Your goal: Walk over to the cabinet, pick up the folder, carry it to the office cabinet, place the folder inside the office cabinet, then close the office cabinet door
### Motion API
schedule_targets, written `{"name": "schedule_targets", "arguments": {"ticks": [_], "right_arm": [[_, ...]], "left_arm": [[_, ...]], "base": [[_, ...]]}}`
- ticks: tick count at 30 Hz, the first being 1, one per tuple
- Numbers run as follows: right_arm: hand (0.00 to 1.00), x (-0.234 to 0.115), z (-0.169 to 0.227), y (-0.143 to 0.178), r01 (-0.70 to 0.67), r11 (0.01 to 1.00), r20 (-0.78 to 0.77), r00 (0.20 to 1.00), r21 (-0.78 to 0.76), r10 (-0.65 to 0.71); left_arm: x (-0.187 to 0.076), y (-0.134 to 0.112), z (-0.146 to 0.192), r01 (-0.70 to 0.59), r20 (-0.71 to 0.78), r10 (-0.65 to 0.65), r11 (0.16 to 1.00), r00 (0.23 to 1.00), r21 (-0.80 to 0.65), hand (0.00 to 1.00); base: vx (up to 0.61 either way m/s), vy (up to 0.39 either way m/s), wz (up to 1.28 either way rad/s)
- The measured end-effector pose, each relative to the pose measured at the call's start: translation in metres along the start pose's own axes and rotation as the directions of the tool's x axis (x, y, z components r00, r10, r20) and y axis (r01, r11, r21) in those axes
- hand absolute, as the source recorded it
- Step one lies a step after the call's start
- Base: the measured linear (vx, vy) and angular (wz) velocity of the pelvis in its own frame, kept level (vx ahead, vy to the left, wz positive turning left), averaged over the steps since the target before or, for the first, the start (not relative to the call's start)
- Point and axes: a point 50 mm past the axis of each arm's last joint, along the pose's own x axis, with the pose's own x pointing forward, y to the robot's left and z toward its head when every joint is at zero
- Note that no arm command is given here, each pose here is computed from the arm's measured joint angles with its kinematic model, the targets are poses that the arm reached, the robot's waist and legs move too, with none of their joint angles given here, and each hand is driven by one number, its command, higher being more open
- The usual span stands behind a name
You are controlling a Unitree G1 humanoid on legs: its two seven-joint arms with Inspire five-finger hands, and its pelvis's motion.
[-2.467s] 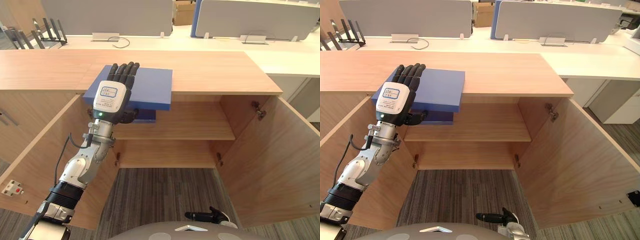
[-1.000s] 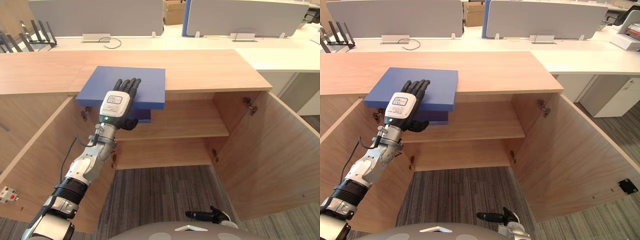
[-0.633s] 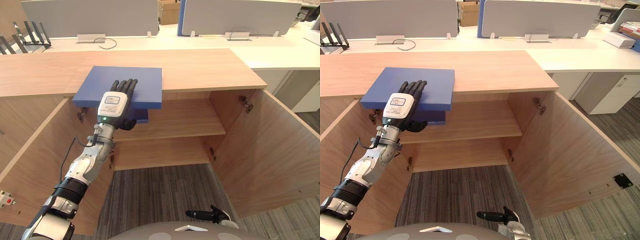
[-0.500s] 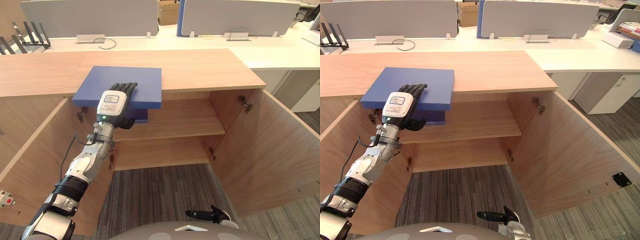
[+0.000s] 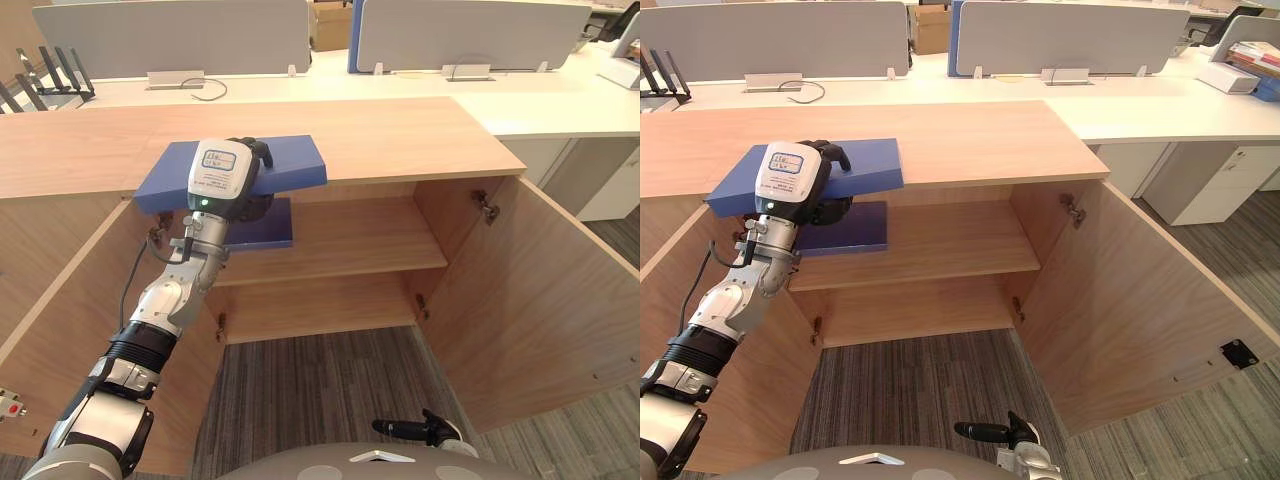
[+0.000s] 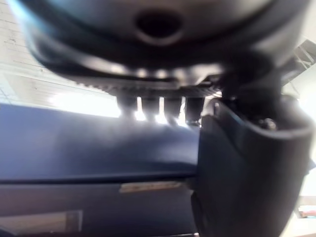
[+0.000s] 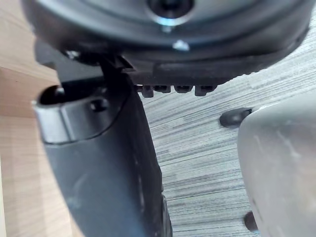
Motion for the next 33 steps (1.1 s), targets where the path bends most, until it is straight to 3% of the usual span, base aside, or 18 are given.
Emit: {"name": "schedule_targets", "arguments": {"ticks": [7,16,24,27,33], "right_arm": [[1.0,0.0,0.0,0.0,0.0,1.0,0.001,1.0,0.001,0.0],[1.0,0.0,-0.001,-0.001,0.003,1.0,-0.002,1.0,-0.001,-0.003],[1.0,0.0,-0.004,-0.002,0.017,1.0,-0.02,1.0,-0.003,-0.017],[1.0,0.0,-0.005,-0.003,0.02,1.0,-0.023,1.0,0.005,-0.019],[1.0,-0.001,-0.008,-0.004,0.024,0.999,-0.035,0.999,0.035,-0.022]], "left_arm": [[0.004,-0.001,-0.012,0.021,-0.023,-0.02,0.999,1.0,0.04,0.0],[0.005,0.005,-0.003,-0.003,-0.002,0.003,1.0,1.0,0.018,0.0],[0.005,0.029,0.023,-0.18,-0.075,0.167,0.957,0.983,-0.229,0.0],[0.009,0.048,0.021,-0.301,-0.179,0.252,0.887,0.951,-0.349,0.0],[0.01,0.078,0.026,-0.456,-0.245,0.385,0.765,0.89,-0.455,0.0]], "base": [[0.0,0.0,-0.02],[0.0,0.0,0.0],[0.0,0.0,-0.02],[-0.01,-0.01,-0.09],[-0.01,-0.009,-0.05]]}}
